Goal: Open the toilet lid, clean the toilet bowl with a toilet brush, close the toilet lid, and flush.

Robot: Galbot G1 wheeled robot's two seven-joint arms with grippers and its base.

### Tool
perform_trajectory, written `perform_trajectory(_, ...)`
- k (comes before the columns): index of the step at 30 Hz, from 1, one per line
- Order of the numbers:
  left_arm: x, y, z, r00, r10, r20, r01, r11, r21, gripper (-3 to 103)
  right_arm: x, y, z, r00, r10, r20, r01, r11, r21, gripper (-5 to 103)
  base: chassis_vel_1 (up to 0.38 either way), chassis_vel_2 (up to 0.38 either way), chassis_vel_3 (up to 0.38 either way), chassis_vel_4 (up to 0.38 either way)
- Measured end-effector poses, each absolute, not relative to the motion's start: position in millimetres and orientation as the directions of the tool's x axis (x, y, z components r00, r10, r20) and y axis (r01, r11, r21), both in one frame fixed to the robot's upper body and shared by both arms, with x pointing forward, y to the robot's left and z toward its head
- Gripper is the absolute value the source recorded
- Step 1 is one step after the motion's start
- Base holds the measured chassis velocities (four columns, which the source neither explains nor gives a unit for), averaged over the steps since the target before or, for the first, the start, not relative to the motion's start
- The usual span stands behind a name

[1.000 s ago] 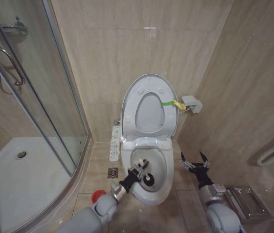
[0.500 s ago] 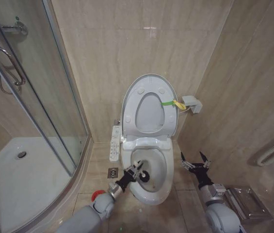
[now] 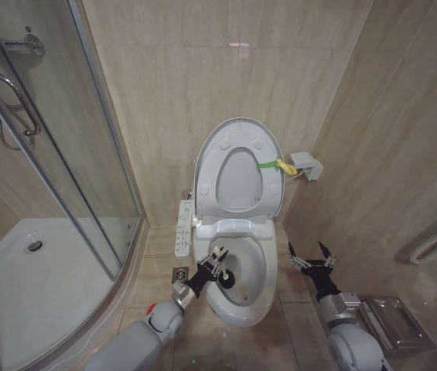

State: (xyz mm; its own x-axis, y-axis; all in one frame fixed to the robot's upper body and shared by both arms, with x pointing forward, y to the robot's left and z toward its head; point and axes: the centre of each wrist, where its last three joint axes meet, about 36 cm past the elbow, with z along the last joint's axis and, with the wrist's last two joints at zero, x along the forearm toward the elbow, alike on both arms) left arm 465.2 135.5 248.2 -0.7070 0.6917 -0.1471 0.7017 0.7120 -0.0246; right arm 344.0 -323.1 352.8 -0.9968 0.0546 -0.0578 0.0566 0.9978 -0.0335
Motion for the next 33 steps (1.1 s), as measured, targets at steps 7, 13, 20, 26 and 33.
perform_trajectory(7, 460.4, 126.3, 245.3, -0.709, 0.692, -0.138, 0.702, 0.711, -0.044, 19, 344.0, -323.1, 352.8, -0.997, 0.055, -0.058, 0.057, 0.998, -0.033, 100, 0.0, 0.0, 0.0, 0.0)
perform_trajectory(13, 460.3, 121.9, 249.0, -0.708, 0.692, -0.142, 0.704, 0.708, -0.057, 19, 344.0, -323.1, 352.8, -0.997, 0.055, -0.058, 0.057, 0.998, -0.033, 100, 0.0, 0.0, 0.0, 0.0)
perform_trajectory(20, 458.4, 106.1, 243.6, -0.71, 0.689, -0.145, 0.703, 0.706, -0.087, 19, 344.0, -323.1, 352.9, -0.997, 0.055, -0.058, 0.057, 0.998, -0.033, 100, 0.0, 0.0, 0.0, 0.0)
perform_trajectory(26, 457.3, 102.2, 227.0, -0.709, 0.696, -0.115, 0.705, 0.704, -0.089, 19, 344.0, -323.1, 352.8, -0.997, 0.055, -0.058, 0.057, 0.998, -0.033, 100, 0.0, 0.0, 0.0, 0.0)
perform_trajectory(33, 471.9, 126.8, 217.6, -0.731, 0.678, -0.079, 0.682, 0.73, -0.041, 19, 344.0, -323.1, 352.8, -0.997, 0.055, -0.058, 0.057, 0.998, -0.033, 100, 0.0, 0.0, 0.0, 0.0)
